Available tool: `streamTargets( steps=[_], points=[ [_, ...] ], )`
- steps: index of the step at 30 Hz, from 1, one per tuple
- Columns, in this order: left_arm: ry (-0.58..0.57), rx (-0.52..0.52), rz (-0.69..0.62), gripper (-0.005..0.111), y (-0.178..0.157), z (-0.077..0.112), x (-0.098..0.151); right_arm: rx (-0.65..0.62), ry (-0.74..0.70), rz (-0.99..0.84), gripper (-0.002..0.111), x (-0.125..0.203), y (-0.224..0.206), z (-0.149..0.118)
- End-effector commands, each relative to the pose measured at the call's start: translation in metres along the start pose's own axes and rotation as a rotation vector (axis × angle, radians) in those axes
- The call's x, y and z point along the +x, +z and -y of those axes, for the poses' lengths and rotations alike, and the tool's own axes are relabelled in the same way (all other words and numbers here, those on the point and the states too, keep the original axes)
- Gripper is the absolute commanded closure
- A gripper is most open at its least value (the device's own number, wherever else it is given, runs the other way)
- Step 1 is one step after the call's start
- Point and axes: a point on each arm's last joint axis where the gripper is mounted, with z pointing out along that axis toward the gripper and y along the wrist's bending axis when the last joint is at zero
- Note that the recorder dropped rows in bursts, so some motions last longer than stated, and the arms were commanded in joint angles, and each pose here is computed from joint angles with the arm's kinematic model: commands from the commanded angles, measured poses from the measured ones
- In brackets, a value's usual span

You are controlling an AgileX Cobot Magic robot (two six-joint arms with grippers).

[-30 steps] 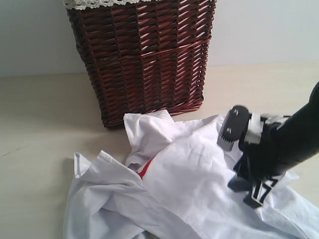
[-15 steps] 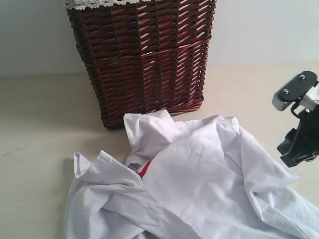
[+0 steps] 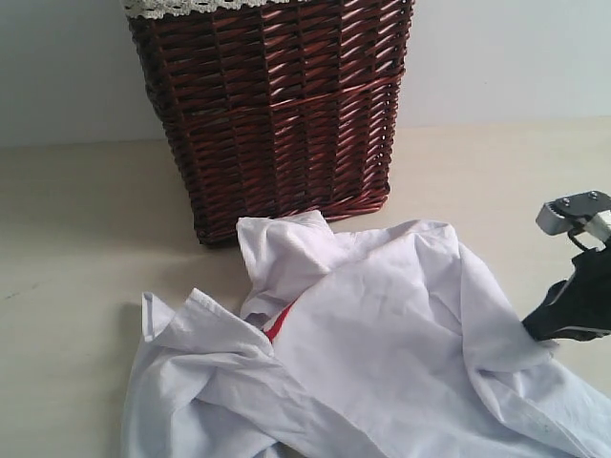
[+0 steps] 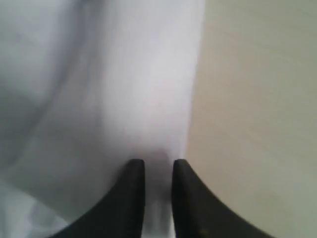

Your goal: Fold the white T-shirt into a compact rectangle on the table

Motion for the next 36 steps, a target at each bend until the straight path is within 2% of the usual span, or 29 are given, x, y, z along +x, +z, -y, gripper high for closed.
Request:
streamTargets(
  steps=[1, 3, 5, 8, 12, 15, 17, 21, 23, 28, 36],
  points=[
    [0.002, -0.003, 0.012, 0.107, 0.000, 0.000, -0.001, -0.253, -0.035, 0.109, 0.106, -0.009, -0.007, -0.024],
    [0.002, -0.003, 0.012, 0.107, 0.000, 0.000, -0.001, -0.355, -0.081, 0.161, 0.108, -0.013, -0.013, -0.035],
    [0.002, -0.003, 0.012, 0.107, 0.000, 0.000, -0.001, -0.405, -0.109, 0.195, 0.108, -0.015, -0.018, -0.041],
    [0.002, -0.003, 0.012, 0.107, 0.000, 0.000, -0.001, -0.401, -0.121, 0.224, 0.108, -0.018, -0.025, -0.044],
    [0.002, -0.003, 0.012, 0.107, 0.000, 0.000, -0.001, -0.276, -0.144, 0.260, 0.108, -0.022, -0.033, -0.040],
    [0.002, -0.003, 0.012, 0.107, 0.000, 0.000, -0.001, -0.119, -0.057, 0.226, 0.105, -0.020, -0.037, -0.029],
    [0.002, -0.003, 0.012, 0.107, 0.000, 0.000, -0.001, -0.081, -0.015, 0.166, 0.092, -0.014, -0.036, -0.022],
    [0.002, -0.003, 0.012, 0.107, 0.000, 0.000, -0.001, -0.083, 0.072, 0.045, 0.052, 0.001, -0.034, -0.013],
    [0.002, -0.003, 0.012, 0.107, 0.000, 0.000, -0.001, -0.065, 0.167, 0.053, 0.043, 0.003, -0.036, -0.007],
    [0.002, -0.003, 0.012, 0.107, 0.000, 0.000, -0.001, -0.064, 0.339, 0.076, 0.048, 0.006, -0.039, 0.002],
    [0.002, -0.003, 0.012, 0.107, 0.000, 0.000, -0.001, -0.141, 0.457, -0.009, 0.049, 0.013, -0.020, 0.006]
  ],
)
